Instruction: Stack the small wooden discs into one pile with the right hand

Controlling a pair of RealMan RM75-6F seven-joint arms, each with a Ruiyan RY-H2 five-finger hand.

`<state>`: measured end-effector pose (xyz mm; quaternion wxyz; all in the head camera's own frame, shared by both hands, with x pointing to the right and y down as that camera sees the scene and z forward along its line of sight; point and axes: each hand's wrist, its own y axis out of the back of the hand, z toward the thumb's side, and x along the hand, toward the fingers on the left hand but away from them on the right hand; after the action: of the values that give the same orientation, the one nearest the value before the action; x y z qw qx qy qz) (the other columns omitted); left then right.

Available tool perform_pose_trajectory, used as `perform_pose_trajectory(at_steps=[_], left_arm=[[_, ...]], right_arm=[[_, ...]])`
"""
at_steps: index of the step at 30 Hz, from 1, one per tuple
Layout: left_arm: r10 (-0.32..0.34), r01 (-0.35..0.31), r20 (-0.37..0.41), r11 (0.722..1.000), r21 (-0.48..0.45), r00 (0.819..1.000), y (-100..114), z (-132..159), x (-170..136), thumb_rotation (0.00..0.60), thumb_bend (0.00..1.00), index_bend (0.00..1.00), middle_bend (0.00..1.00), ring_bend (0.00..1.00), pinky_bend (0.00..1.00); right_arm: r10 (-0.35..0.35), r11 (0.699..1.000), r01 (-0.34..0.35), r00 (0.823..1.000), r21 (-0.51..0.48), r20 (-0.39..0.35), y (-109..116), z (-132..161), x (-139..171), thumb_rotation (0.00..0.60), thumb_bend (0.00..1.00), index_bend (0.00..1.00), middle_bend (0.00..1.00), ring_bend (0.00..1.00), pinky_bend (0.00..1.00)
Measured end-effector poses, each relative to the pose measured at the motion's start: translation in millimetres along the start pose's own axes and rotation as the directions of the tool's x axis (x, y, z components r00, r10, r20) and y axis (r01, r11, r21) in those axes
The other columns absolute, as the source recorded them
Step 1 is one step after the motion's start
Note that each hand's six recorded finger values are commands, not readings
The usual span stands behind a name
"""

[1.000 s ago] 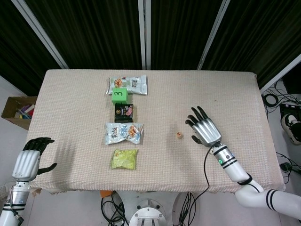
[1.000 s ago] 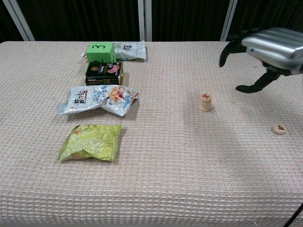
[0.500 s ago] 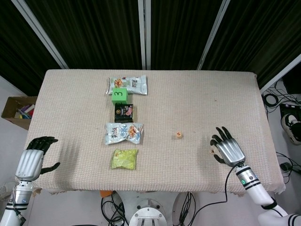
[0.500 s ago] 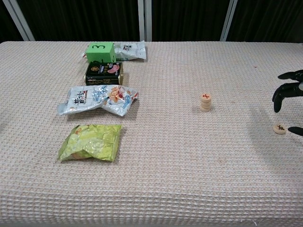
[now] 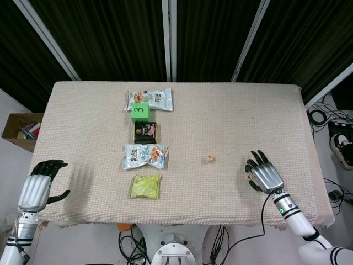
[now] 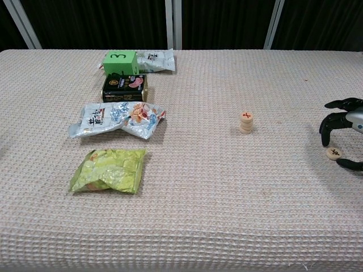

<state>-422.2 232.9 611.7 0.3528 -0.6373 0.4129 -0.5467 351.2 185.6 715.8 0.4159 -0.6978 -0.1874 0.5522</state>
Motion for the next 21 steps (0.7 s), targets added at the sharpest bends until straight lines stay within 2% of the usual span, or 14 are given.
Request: perform_pose_trajectory(at_steps=[7,11,17,21], left_arm=[[-0.002,0.002,-0.006,1.0,-0.002,1.0,-1,-2,0,0.6,0.09,0.25,0.22,0.17,0.18],[0.0,0.0,-0.008,1.0,-0.003,1.0,-1,-3,0,0.6,0.09,0.25,0.22,0.17,0.18],[0.01,-0.01,-0.004,1.0,-0.006,1.0,1,-2,0,0.6,0.09,0.25,0.22,0.17,0.18],[0.008,-0.008,-0.007,1.0,-0.009,1.0,-1,-3,-2,0.6,0.09,0.25,0.22,0.17,0.18]], right_arm=[[0.004,1.0,-0.004,1.0,0.004,-0.004,0,1,-2,0.6,0.31,0.52,0.3,0.0,0.0],[-0.022,1.0,0.021,1.0,-0.012,-0.006,8,2,-4,0.6,0.32,0.53,0.31,0.0,0.0],[-0.107,0.993,0.105,0.994,-0.056,-0.037,46,12,-16,0.6,0.32,0.53,0.3,0.0,0.0],[-0.141,0.989,0.137,0.987,-0.052,-0.077,77,27,-39,0.6,0.32,0.53,0.3,0.0,0.0]])
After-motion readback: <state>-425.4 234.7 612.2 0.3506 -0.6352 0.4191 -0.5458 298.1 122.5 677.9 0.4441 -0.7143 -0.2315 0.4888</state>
